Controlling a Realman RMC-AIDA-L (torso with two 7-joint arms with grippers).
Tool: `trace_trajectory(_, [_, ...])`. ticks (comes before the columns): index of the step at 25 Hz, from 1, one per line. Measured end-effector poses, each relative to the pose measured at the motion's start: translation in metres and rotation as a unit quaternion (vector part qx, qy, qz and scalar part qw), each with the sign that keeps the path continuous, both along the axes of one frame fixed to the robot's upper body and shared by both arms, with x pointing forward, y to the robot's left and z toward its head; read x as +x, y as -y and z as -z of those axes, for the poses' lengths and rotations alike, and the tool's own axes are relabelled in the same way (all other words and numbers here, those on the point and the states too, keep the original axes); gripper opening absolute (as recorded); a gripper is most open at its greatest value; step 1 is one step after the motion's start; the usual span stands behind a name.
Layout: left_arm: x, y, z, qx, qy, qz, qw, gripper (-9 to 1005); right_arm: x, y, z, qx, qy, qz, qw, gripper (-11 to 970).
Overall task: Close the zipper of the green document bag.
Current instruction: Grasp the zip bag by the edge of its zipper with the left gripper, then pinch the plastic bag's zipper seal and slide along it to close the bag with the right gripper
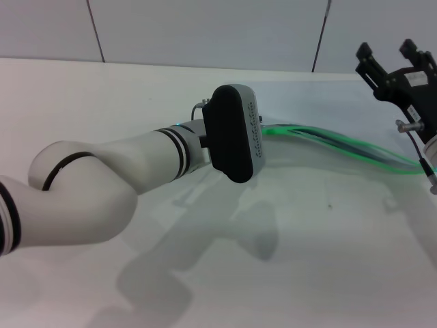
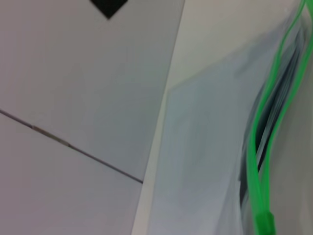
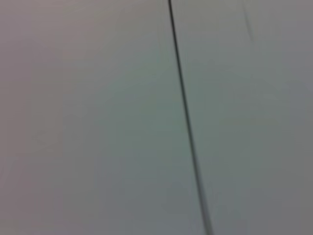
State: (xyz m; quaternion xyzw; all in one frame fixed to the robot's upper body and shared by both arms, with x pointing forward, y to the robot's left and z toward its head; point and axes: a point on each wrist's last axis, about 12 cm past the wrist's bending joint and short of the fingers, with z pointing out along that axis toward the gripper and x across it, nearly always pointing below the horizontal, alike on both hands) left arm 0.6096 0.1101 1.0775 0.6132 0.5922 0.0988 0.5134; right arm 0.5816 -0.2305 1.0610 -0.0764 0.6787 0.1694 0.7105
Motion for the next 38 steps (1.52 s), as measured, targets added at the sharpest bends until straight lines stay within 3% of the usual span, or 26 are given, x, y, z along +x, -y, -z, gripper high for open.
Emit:
trace_trajectory(9, [-0.01,0.004,-0.005,-0.019,0.001,0.007,1.0,57,0.009,0.01,-0.019,0.001,-0.029,-0.159,0.987,856])
trace_trajectory(20, [-0.014,0.001,-0.012,-0.046,-0.013,-0.008,0.999,55,0.016,0.002,-0.025,-0.106,-0.031,-0.284,0.952,855])
trace_trajectory(29, [-0.016,-0.002,-0.016,-0.061,-0.024,-0.019,0.998,55,0.018,0.0,-0.02,-0.212,0.029,-0.286,0.934,846])
trace_trajectory(38, [-0.016,-0.002,-0.016,-0.063,-0.031,-0.022,0.997,55,0.011,0.0,-0.014,-0.276,0.089,-0.262,0.921,798])
